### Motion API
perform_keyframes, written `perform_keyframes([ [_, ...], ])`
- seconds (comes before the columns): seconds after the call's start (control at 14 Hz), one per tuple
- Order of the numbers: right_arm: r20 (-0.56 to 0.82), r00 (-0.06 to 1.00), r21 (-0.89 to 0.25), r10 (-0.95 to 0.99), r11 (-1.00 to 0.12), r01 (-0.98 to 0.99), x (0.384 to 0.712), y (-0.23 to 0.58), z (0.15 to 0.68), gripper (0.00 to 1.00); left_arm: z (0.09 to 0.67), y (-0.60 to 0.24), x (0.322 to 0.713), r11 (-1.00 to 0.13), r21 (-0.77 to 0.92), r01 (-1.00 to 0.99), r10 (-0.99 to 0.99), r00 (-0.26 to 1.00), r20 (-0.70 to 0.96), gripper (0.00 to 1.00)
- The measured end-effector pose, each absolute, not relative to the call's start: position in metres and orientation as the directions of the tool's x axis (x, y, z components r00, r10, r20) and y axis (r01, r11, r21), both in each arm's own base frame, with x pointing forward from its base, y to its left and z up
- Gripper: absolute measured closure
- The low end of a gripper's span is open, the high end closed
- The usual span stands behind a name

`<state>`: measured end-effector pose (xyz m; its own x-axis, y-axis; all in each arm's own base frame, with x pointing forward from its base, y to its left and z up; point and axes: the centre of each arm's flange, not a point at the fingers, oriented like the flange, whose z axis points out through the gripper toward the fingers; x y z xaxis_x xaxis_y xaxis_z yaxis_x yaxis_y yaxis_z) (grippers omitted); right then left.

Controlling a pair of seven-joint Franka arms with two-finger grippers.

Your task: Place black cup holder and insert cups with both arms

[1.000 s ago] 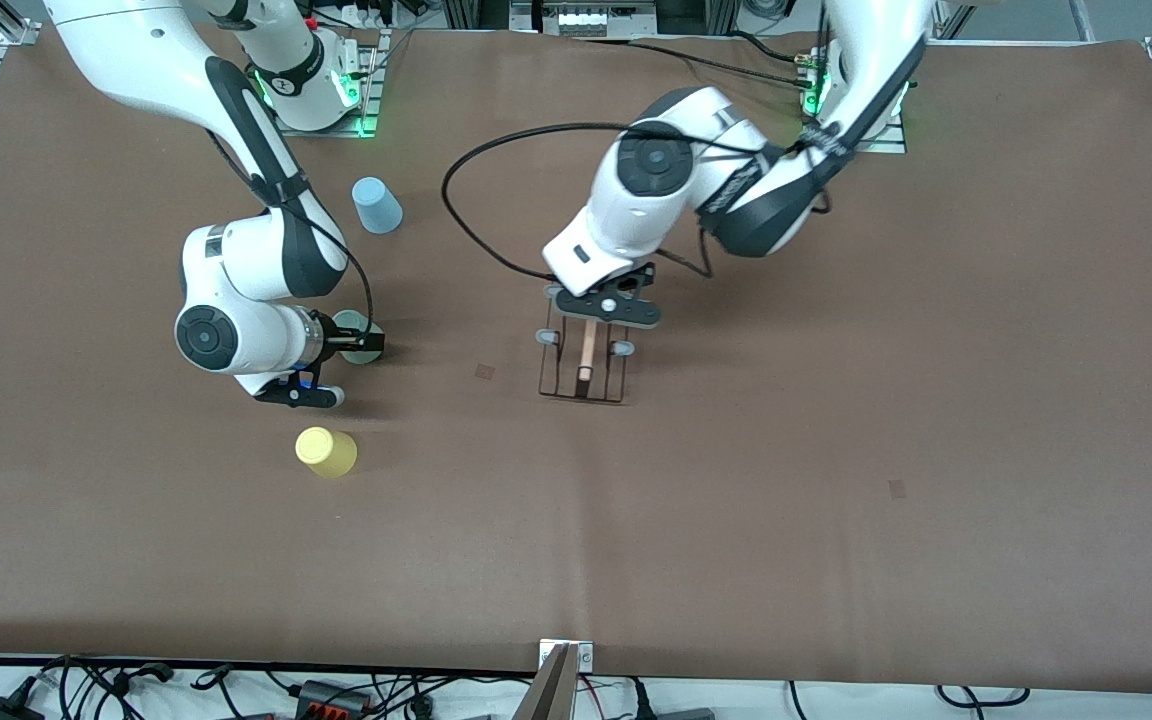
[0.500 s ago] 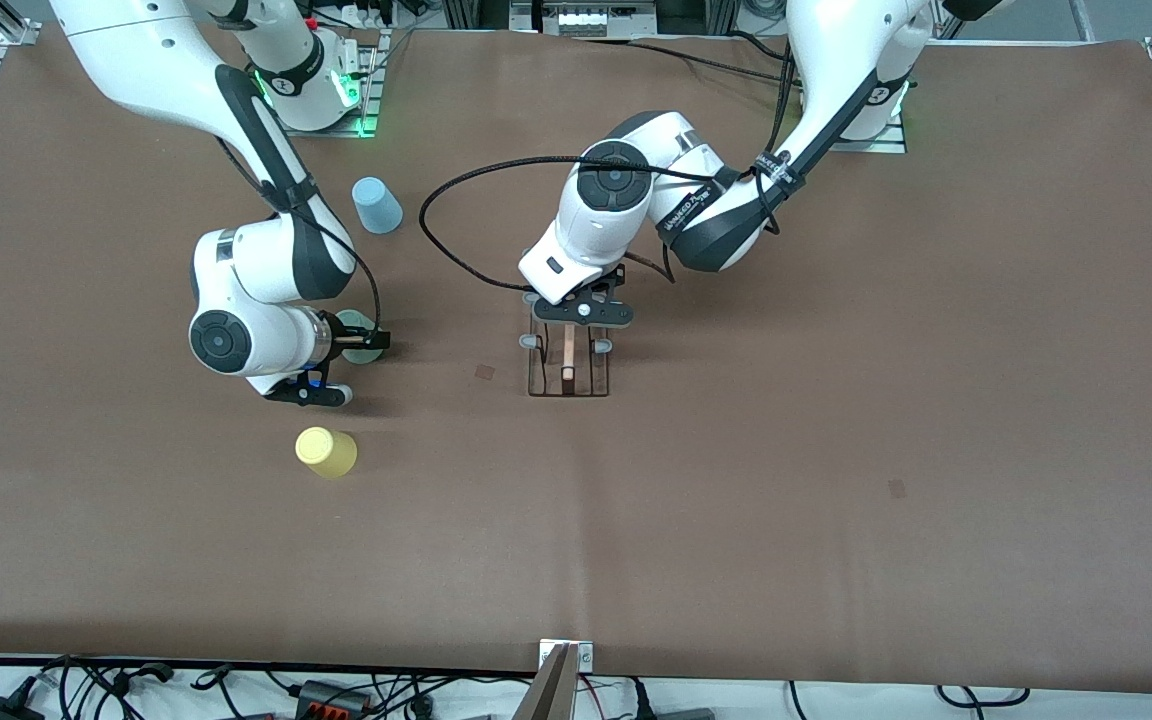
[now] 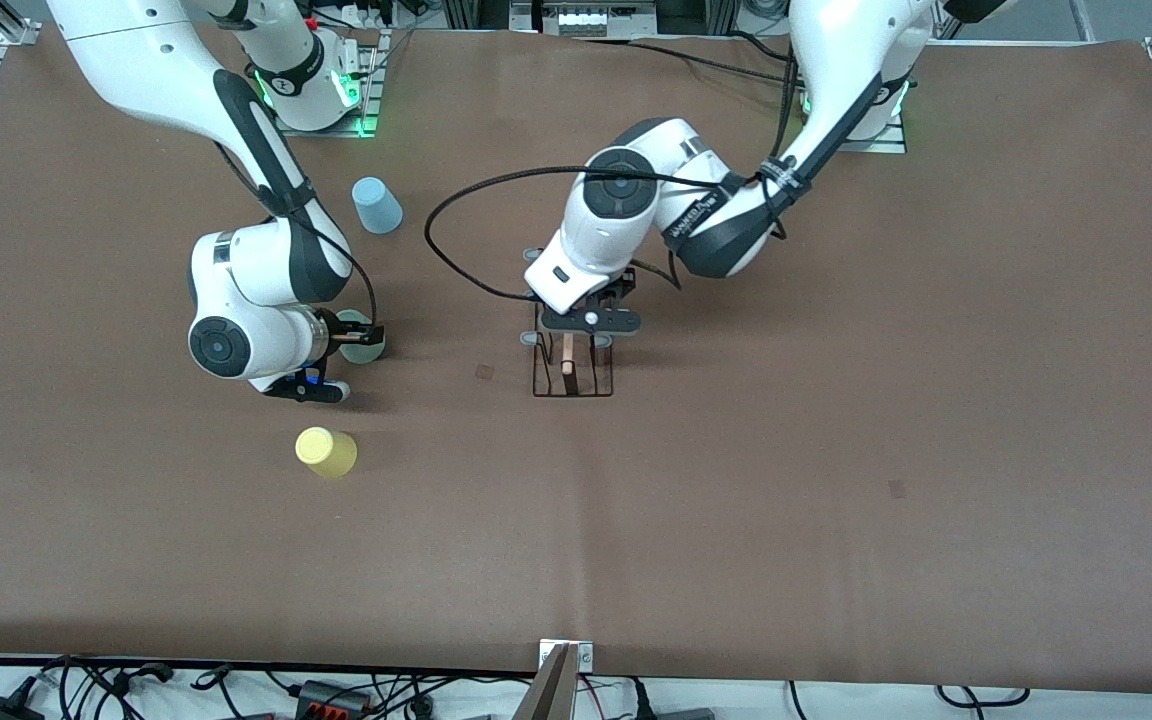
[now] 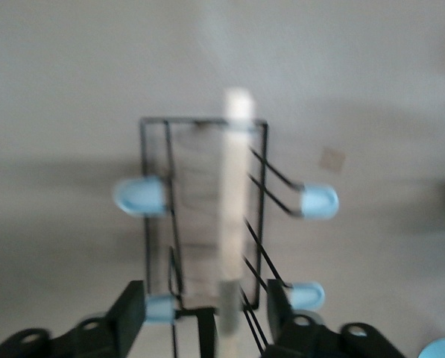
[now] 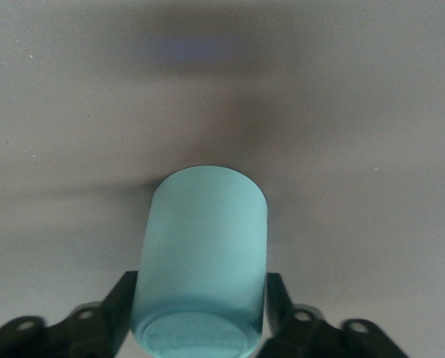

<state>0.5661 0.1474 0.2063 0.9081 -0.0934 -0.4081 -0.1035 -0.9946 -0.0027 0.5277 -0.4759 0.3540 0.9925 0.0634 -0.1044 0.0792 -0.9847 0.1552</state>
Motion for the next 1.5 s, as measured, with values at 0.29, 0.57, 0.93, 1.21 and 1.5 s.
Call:
perform_keyframes([
  [0.29, -0.425, 0.902, -0.008, -0.080, -0.996, -0.092, 0.580, 0.152, 0.237, 0.33, 0.407, -0.375, 0.584, -0.983, 0.081, 0.167, 0.159, 0.982, -0.101, 0.00],
  [0.57, -0.443, 0.896, -0.109, -0.001, -0.993, -0.055, 0.605, 0.194, 0.333, 0.33, 0.434, -0.247, 0.627, -0.994, 0.032, 0.109, 0.104, 0.986, -0.132, 0.00],
  [0.93, -0.447, 0.886, -0.218, 0.121, -0.976, 0.024, 0.578, 0.284, 0.379, 0.33, 0.457, -0.088, 0.644, -0.998, 0.005, 0.057, 0.055, 0.976, -0.210, 0.00],
  [1.21, -0.447, 0.881, -0.193, 0.157, -0.978, 0.076, 0.536, 0.365, 0.388, 0.33, 0.494, -0.019, 0.638, -0.999, -0.028, -0.029, -0.024, 0.985, -0.172, 0.00],
  [1.5, -0.407, 0.899, -0.181, 0.163, -0.979, 0.095, 0.503, 0.425, 0.389, 0.33, 0.542, 0.045, 0.620, -1.000, -0.001, -0.021, -0.021, 0.994, -0.107, 0.00],
])
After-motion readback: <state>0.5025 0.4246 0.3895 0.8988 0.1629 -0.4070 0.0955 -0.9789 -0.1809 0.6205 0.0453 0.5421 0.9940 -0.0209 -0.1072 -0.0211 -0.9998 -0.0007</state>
